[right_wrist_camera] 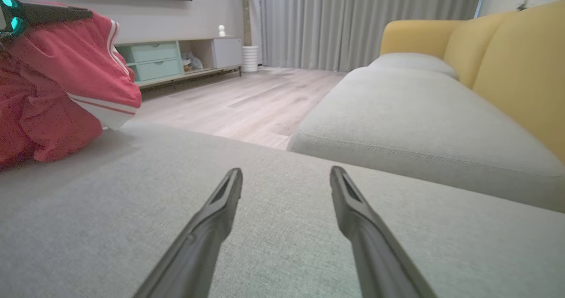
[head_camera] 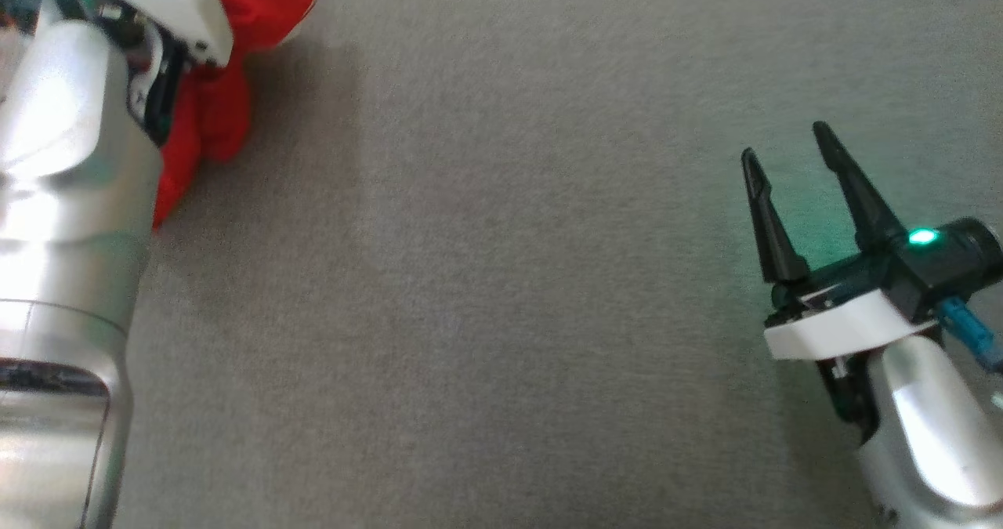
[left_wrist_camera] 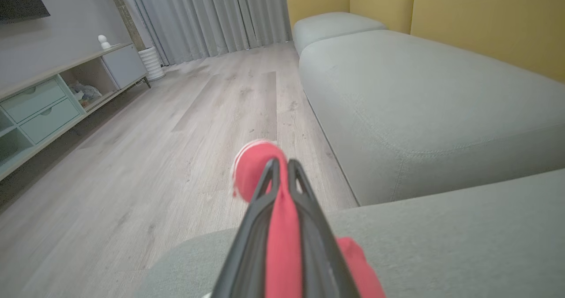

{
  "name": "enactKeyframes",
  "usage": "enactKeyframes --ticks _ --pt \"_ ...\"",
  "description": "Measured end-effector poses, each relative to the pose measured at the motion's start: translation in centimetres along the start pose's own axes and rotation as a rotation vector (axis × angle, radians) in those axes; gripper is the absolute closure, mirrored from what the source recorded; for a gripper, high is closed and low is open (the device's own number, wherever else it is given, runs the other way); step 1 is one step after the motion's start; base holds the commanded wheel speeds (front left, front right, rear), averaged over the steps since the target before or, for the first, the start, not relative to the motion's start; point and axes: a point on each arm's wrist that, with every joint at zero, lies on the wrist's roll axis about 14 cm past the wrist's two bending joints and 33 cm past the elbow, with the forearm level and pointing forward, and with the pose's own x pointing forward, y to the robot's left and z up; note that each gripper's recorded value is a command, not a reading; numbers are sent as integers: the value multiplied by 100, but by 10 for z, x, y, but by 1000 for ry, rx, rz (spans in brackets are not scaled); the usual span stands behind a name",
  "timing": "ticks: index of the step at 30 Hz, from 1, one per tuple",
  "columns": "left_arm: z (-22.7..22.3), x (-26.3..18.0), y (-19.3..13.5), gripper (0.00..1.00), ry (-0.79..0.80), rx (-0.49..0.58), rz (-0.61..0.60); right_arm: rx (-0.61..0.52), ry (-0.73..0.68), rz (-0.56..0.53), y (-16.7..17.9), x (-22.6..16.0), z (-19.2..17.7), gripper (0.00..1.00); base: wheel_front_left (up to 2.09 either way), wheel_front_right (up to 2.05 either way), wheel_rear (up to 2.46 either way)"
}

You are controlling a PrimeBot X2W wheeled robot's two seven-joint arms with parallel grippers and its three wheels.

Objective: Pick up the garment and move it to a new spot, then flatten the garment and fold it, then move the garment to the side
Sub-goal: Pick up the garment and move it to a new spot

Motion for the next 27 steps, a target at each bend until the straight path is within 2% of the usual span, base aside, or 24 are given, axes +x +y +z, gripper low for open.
enactKeyframes --ticks 5,8,9,13,16,18,21,24,27 --pt "88 -13 -45 100 -196 46 -146 20 -36 -90 -5 -37 24 0 0 0 0" --pt "133 -26 -84 100 -297 52 -258 20 -46 -160 -15 -64 32 0 0 0 0" --pt "133 -26 -84 100 -297 52 -258 20 -46 -160 -15 -64 32 0 0 0 0" --pt "182 -50 -142 100 -421 35 -421 2 -85 -259 -35 -95 50 0 0 0 0" --pt "200 -68 -188 100 -483 19 -545 -14 -120 -329 -49 -117 64 0 0 0 0" --pt "199 -77 -218 100 -495 7 -622 -14 -134 -367 -54 -128 69 0 0 0 0" --pt "171 -86 -268 100 -445 -6 -739 -6 -145 -418 -61 -143 73 0 0 0 0" --pt "117 -91 -310 100 -330 -22 -835 -1 -134 -459 -67 -154 69 0 0 0 0" --pt "48 -91 -334 100 -208 -23 -877 19 -106 -484 -72 -156 59 0 0 0 0"
